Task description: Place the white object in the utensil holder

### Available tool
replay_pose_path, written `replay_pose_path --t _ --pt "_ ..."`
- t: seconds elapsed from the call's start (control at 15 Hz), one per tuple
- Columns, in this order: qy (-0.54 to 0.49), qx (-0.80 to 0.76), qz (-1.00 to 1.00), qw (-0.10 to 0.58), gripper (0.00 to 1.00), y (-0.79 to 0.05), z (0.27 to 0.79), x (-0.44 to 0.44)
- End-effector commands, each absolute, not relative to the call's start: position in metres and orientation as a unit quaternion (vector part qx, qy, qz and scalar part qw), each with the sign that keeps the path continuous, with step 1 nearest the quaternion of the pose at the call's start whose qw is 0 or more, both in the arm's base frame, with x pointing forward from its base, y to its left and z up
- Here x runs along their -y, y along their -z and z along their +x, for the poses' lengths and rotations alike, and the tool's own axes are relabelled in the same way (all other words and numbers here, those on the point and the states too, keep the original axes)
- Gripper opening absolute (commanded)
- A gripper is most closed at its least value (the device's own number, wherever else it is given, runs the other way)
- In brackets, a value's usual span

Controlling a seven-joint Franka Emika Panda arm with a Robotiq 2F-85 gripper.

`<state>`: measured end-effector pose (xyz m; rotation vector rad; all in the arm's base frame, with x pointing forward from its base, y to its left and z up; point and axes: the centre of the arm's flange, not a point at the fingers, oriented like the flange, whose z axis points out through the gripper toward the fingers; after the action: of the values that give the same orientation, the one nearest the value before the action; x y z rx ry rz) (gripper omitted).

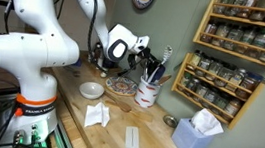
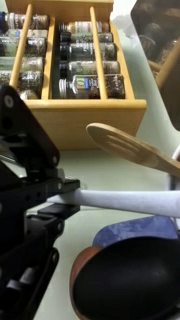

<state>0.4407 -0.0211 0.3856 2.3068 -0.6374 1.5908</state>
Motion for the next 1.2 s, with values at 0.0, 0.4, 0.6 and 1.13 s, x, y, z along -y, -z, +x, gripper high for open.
replay_pose_path --t 0.0,0.4,0.6,1.13 --pt "-0.551 0.228 0.794 0.117 0.44 -0.381 0.447 0.026" --pt "-0.565 0.227 0.788 0.098 0.88 -0.416 0.436 0.042" --pt "-0.571 0.226 0.785 0.086 1.0 -0.435 0.43 0.051" --pt "-0.567 0.199 0.799 0.017 1.0 -0.48 0.409 0.057"
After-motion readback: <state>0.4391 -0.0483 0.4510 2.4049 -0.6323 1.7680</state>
